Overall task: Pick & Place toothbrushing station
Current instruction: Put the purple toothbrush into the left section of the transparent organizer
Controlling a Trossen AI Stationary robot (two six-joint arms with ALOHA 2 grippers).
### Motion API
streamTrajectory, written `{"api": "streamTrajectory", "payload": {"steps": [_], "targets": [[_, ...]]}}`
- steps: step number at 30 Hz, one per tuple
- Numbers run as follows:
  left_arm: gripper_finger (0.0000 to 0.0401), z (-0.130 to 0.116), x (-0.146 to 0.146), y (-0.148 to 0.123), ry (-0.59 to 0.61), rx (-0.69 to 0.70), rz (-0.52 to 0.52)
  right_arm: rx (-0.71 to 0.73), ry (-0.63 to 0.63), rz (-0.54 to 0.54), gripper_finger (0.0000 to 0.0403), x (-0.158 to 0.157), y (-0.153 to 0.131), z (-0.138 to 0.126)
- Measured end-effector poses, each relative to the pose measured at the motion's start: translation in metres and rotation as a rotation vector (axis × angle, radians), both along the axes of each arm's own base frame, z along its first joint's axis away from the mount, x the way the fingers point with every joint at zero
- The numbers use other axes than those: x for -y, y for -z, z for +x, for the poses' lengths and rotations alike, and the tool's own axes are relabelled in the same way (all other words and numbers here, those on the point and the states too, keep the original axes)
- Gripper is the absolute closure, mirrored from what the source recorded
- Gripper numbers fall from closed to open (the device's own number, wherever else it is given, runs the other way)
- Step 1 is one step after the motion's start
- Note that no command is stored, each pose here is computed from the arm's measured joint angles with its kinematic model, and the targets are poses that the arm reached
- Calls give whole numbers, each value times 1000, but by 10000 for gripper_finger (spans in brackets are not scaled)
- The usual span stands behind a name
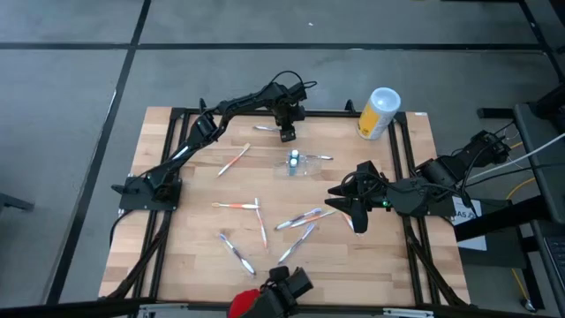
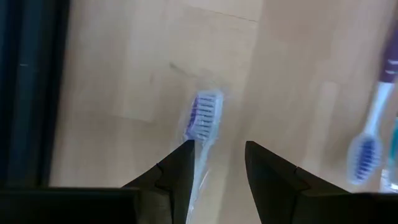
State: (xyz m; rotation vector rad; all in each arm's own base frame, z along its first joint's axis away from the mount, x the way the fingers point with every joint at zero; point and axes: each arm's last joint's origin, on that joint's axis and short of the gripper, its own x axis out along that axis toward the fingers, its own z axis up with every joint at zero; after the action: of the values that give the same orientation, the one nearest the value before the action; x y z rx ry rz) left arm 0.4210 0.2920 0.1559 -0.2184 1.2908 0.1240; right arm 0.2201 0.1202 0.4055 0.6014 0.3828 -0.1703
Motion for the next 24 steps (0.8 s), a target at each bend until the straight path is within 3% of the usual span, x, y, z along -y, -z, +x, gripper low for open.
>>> {"api": "streamTrajectory", "payload": {"steps": [3,8,14,24], "targets": [[295,-1,-2,0,-21,-32,41,-1,-5,3,218,0,0,0],[387,-2,-2,0,-55,-34,40,-3,-11,5,218,0,0,0],[399,-2,-8,-17,-94,-6,92,-5,-16,11,218,-1,0,0],[399,-31,-19,-101,-271,247,31,-4,-22,10,218,-3,0,-1]]}}
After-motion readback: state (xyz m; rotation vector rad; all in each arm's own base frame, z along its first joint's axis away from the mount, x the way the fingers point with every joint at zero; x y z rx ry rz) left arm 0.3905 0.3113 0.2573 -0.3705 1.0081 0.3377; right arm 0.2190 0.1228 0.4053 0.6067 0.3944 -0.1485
